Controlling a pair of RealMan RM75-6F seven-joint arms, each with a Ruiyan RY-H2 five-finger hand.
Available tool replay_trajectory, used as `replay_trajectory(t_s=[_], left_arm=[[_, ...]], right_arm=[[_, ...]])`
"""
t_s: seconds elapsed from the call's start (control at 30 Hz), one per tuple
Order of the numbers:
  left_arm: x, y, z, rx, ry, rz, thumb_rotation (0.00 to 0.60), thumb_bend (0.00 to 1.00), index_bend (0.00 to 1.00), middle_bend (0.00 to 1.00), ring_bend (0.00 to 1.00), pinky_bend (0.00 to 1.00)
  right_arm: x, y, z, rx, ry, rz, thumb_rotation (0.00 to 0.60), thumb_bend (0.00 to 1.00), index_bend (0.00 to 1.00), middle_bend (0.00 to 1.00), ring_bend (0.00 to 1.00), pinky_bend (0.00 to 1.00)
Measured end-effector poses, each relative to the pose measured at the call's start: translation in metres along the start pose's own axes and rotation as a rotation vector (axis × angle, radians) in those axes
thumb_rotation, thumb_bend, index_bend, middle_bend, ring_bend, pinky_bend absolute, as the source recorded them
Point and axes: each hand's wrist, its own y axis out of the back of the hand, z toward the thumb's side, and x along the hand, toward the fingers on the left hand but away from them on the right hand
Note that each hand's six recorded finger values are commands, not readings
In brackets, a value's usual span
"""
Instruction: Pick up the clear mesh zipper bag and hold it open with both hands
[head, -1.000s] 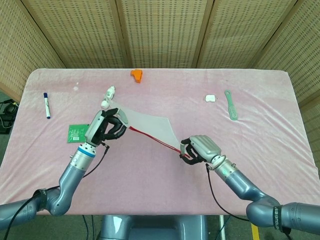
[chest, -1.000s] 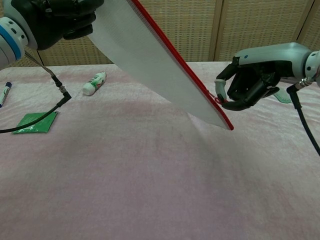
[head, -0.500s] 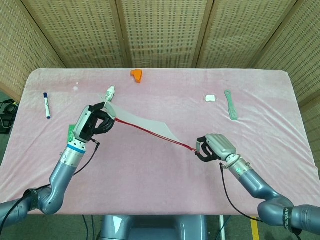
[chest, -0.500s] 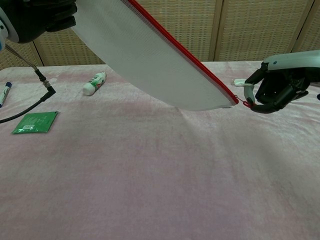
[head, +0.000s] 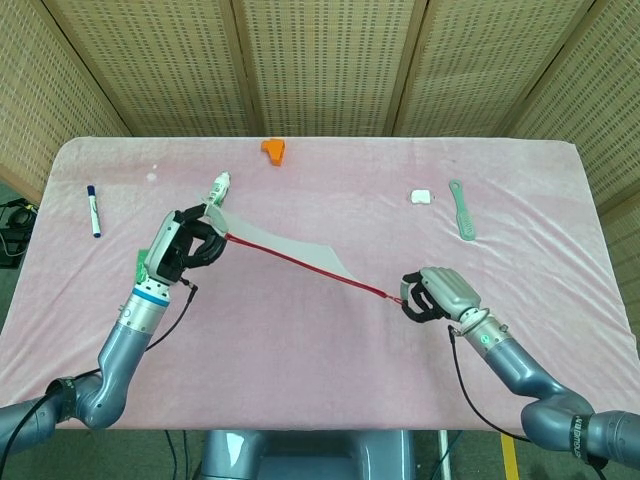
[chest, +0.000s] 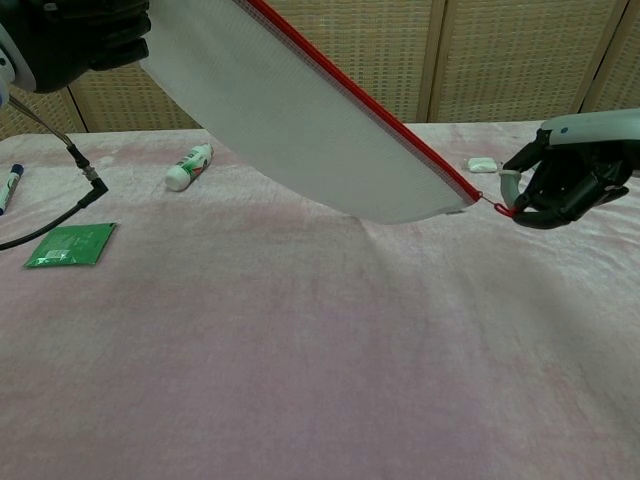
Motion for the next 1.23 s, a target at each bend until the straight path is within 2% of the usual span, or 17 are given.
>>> replay_trajectory(t_s=[0.03,0.07,0.13,0.33,0.43,0.5,0.53,0.6,0.63,0.67,0.7,0.73,0.77,0.83,1.0,1.1,1.23], left_arm=[[-0.001,0.0,-0.001,0.004,0.0,-0.007,0.6,0.04,0.18,0.95,0.86,0.94],[-0.002,0.0,-0.002,0.02,0.0,-0.018,0.6,0.0,0.05,0.95,0.86,0.94],[-0.004,0.001,-0.004,0.059,-0.001,-0.036,0.6,0.0,0.0,0.94,0.85,0.93],[-0.016,0.02,0.0,0.282,-0.026,-0.048,0.6,0.0,0.0,0.92,0.85,0.93],[-0.024,0.042,0.009,0.427,-0.042,-0.021,0.6,0.0,0.0,0.91,0.83,0.92],[-0.034,0.058,0.015,0.525,-0.053,0.011,0.6,0.0,0.0,0.85,0.76,0.86],[-0.039,0.065,0.017,0.566,-0.054,0.025,0.6,0.0,0.0,0.75,0.67,0.76],[-0.051,0.078,0.018,0.669,-0.036,0.047,0.6,0.0,0.0,0.4,0.36,0.45],[-0.057,0.084,0.017,0.716,-0.02,0.054,0.6,0.0,0.0,0.19,0.17,0.24],[-0.064,0.09,0.017,0.765,-0.003,0.061,0.6,0.0,0.0,0.05,0.05,0.09],[-0.073,0.097,0.016,0.829,0.024,0.071,0.6,0.0,0.0,0.01,0.01,0.04],[-0.08,0.101,0.016,0.877,0.045,0.08,0.6,0.0,0.0,0.0,0.0,0.0],[-0.091,0.107,0.016,0.939,0.075,0.094,0.6,0.0,0.0,0.0,0.0,0.0],[-0.108,0.115,0.017,1.025,0.124,0.115,0.6,0.0,0.0,0.0,0.0,0.0],[-0.173,0.131,0.019,1.192,0.281,0.206,0.6,0.0,0.0,0.0,0.0,0.0],[-0.211,0.135,0.021,1.23,0.352,0.261,0.6,0.0,0.0,0.0,0.0,0.0],[-0.247,0.133,0.024,1.238,0.404,0.282,0.6,0.0,0.0,0.0,0.0,0.0]], right_arm=[[0.0,0.0,0.0,0.004,0.002,-0.003,0.6,0.46,0.33,0.92,0.9,1.0],[0.0,0.001,-0.001,0.015,0.004,-0.006,0.6,0.22,0.15,0.92,0.9,1.0],[0.001,0.002,-0.004,0.044,0.004,-0.01,0.6,0.02,0.0,0.91,0.9,1.0],[0.012,0.012,-0.014,0.207,0.018,-0.077,0.6,0.0,0.0,0.9,0.9,1.0],[0.024,0.02,-0.02,0.261,0.027,-0.13,0.6,0.0,0.0,0.87,0.88,1.0],[0.033,0.026,-0.025,0.29,0.033,-0.176,0.6,0.0,0.0,0.81,0.83,0.98],[0.038,0.029,-0.027,0.301,0.035,-0.198,0.6,0.0,0.0,0.75,0.78,0.92],[0.05,0.037,-0.034,0.319,0.037,-0.256,0.6,0.0,0.0,0.61,0.66,0.7],[0.055,0.04,-0.036,0.322,0.037,-0.283,0.6,0.0,0.0,0.5,0.55,0.52],[0.064,0.043,-0.041,0.324,0.038,-0.318,0.6,0.0,0.0,0.37,0.4,0.35],[0.071,0.046,-0.044,0.326,0.037,-0.345,0.6,0.0,0.0,0.28,0.29,0.26],[0.078,0.049,-0.048,0.329,0.036,-0.371,0.6,0.0,0.0,0.16,0.15,0.14],[0.088,0.052,-0.052,0.335,0.033,-0.405,0.6,0.0,0.0,0.07,0.05,0.06],[0.104,0.054,-0.059,0.345,0.025,-0.451,0.6,0.0,0.0,0.0,0.0,0.0],[0.15,0.05,-0.08,0.372,-0.041,-0.533,0.6,0.0,0.0,0.0,0.0,0.0],[0.169,0.044,-0.085,0.397,-0.07,-0.547,0.6,0.0,0.0,0.0,0.0,0.0],[0.19,0.037,-0.088,0.418,-0.096,-0.562,0.6,0.0,0.0,0.0,0.0,0.0]])
